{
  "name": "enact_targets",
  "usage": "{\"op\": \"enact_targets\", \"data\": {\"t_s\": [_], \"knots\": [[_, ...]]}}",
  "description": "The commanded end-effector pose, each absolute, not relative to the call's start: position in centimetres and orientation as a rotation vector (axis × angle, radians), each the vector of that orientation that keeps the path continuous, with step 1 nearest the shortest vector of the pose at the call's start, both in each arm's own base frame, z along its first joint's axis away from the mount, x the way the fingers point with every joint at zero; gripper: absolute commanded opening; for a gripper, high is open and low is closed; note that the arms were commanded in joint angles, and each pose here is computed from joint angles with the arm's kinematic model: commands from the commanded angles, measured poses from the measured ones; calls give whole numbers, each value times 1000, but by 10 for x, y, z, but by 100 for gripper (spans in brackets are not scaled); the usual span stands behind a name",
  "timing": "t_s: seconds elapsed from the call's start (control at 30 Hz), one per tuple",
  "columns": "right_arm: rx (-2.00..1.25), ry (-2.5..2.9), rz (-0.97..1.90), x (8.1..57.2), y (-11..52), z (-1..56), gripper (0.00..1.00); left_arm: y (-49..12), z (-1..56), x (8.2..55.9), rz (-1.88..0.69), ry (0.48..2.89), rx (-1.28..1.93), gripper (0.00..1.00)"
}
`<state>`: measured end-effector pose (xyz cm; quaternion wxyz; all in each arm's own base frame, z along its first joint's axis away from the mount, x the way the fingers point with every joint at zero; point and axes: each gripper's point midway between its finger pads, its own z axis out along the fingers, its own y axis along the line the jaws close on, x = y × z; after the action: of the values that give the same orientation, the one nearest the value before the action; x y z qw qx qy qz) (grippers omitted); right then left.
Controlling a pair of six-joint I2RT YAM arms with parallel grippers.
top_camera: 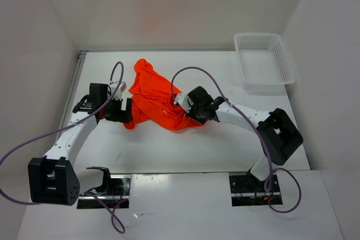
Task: Fold and stack the shorts
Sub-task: Move the shorts to the center of the board
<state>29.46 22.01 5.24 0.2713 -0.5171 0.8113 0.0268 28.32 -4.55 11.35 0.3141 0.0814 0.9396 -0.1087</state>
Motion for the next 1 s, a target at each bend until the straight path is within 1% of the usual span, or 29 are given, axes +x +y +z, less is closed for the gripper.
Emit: {"op": "enact_targets", "data": {"t_s": [0.0, 0.03, 0.07, 0.1, 0.17, 0.27, 0.33, 0.4, 0.43, 0.47, 0.53, 0.57, 0.6, 0.67, 0.7, 0.73, 0.83, 0.93, 0.97], "knots": [[-1368, 2050, 29, 310, 227, 77, 0, -54, 110, 283, -277, 2471, 263, 100], [-1379, 2065, 26, 307, 224, 73, 0, -52, 114, 303, -230, 2407, 265, 100], [-1393, 2056, 20, 307, 224, 73, 0, -45, 116, 317, -151, 2380, 246, 100], [-1402, 2048, 16, 306, 222, 74, 0, -42, 111, 330, -124, 2382, 236, 100], [-1407, 2055, 15, 304, 221, 73, 0, -43, 133, 361, -107, 2288, 227, 100], [-1416, 2053, 40, 298, 220, 72, 0, -46, 132, 380, -119, 2277, 232, 98], [-1435, 2052, 48, 295, 220, 68, 0, -49, 120, 388, -133, 2296, 238, 87], [-1428, 2069, 42, 296, 214, 67, 0, -35, 101, 396, -117, 2339, 197, 75], [-1443, 2060, 56, 295, 216, 67, 0, -32, 96, 399, -126, 2351, 188, 64], [-1435, 2066, 63, 296, 214, 67, 0, -39, 87, 398, -197, 2383, 205, 61], [-1426, 2072, 59, 299, 212, 69, 0, -55, 85, 392, -317, 2418, 243, 61], [-1443, 2071, 53, 299, 212, 66, 0, -62, 83, 393, -374, 2431, 259, 66], [-1443, 2071, 53, 299, 212, 66, 0, -67, 76, 391, -391, 2447, 271, 68], [-1452, 2077, 64, 298, 213, 62, 0, -61, 57, 403, -325, 2468, 258, 68], [-1455, 2075, 78, 297, 215, 65, 0, -51, 52, 411, -248, 2473, 234, 71], [-1427, 2081, 80, 301, 214, 69, 0, -49, 45, 413, -229, 2482, 227, 72], [-1412, 2092, 95, 302, 214, 69, 0, -53, 30, 410, -268, 2524, 235, 75], [-1423, 2108, 94, 301, 213, 62, 0, -60, 18, 408, -279, 2558, 256, 68], [-1400, 2124, 94, 303, 210, 61, 0, -60, 15, 400, -283, 2590, 254, 58]]}}
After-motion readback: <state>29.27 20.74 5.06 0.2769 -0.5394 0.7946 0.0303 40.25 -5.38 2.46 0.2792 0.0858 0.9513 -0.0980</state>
